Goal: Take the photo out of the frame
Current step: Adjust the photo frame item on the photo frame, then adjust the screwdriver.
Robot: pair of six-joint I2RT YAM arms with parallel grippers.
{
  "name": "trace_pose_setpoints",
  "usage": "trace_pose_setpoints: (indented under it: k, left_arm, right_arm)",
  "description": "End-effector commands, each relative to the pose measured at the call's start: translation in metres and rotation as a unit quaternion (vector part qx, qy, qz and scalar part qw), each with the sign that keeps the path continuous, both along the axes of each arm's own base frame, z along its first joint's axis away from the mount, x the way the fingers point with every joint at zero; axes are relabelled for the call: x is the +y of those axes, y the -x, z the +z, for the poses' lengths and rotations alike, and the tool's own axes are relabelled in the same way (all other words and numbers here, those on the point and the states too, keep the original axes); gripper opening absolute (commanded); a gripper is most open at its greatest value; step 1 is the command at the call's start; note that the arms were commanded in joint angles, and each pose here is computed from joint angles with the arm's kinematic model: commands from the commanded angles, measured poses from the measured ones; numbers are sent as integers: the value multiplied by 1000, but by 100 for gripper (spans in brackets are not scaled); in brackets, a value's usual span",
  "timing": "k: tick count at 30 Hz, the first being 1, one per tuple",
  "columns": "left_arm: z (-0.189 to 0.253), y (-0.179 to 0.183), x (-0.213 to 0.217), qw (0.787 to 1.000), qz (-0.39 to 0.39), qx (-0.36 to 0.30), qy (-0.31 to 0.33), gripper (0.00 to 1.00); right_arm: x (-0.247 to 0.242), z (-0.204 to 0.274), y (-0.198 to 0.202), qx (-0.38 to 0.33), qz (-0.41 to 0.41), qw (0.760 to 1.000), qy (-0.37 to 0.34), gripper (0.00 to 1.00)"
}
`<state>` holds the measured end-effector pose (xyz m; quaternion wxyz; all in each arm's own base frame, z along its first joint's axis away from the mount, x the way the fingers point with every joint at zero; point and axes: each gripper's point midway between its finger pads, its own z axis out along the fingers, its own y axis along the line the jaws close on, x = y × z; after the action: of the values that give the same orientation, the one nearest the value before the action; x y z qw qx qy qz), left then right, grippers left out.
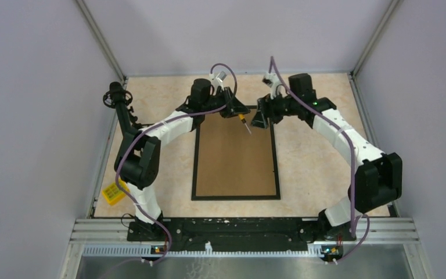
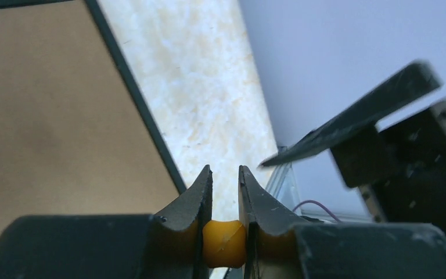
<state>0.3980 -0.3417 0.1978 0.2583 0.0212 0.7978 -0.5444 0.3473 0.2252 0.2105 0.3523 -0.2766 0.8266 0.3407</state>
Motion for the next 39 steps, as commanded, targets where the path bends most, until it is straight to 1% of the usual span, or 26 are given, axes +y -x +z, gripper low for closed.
trace_pose_setpoints:
  k: [1, 6, 7, 8, 9, 11, 12, 14, 15, 17, 20, 21, 25, 29, 35, 37, 39]
  left_arm:
    - [71, 18, 2, 996, -27, -62, 65, 0]
    - [86, 31, 2, 993, -49, -64, 85, 1]
    - [88, 34, 2, 992, -54, -67, 88, 1]
    - [90, 37, 2, 992, -61, -68, 90, 2]
    - [91, 41, 2, 991, -69, -69, 92, 3]
    - [91, 48, 3, 990, -84, -71, 89, 6]
    - [89, 51, 4, 990, -92, -72, 81, 9]
    - [85, 54, 8, 988, -110, -97, 52, 21]
    - [81, 56, 10, 987, -117, -102, 36, 30]
    - [75, 59, 16, 983, -137, -122, 1, 42]
    - [69, 73, 19, 974, -184, -132, -18, 56]
    - [65, 77, 20, 972, -197, -128, -18, 58]
    - [51, 91, 21, 965, -245, -91, -18, 61]
    - [50, 103, 19, 958, -277, -68, 12, 61]
    - [47, 119, 16, 953, -298, -37, 47, 57]
    - [46, 122, 16, 952, -298, -21, 60, 55]
    - [43, 125, 16, 952, -299, -18, 61, 52]
  right_arm:
    - [25, 8, 13, -64, 41, 996, 51, 74]
    - [45, 7, 10, -72, 43, 994, 65, 65]
    - [47, 6, 8, -74, 40, 994, 72, 62]
    - [48, 5, 6, -76, 37, 993, 80, 55]
    - [49, 4, 5, -78, 37, 993, 84, 42]
    - [46, 5, 2, -84, 34, 991, 95, 10]
    - [44, 7, 2, -89, 36, 990, 101, 0]
    - [39, 11, 7, -108, 55, 986, 114, 0]
    - [36, 12, 12, -116, 70, 984, 119, 0]
    - [30, 15, 23, -136, 103, 976, 133, 0]
    - [24, 18, 42, -149, 150, 967, 142, 0]
    - [23, 19, 48, -151, 166, 964, 144, 0]
    - [19, 19, 69, -142, 217, 955, 147, 0]
    - [19, 19, 76, -148, 240, 946, 161, 0]
    - [23, 16, 80, -154, 250, 940, 173, 0]
    - [25, 13, 82, -156, 256, 937, 179, 0]
    - [27, 12, 82, -160, 258, 935, 183, 0]
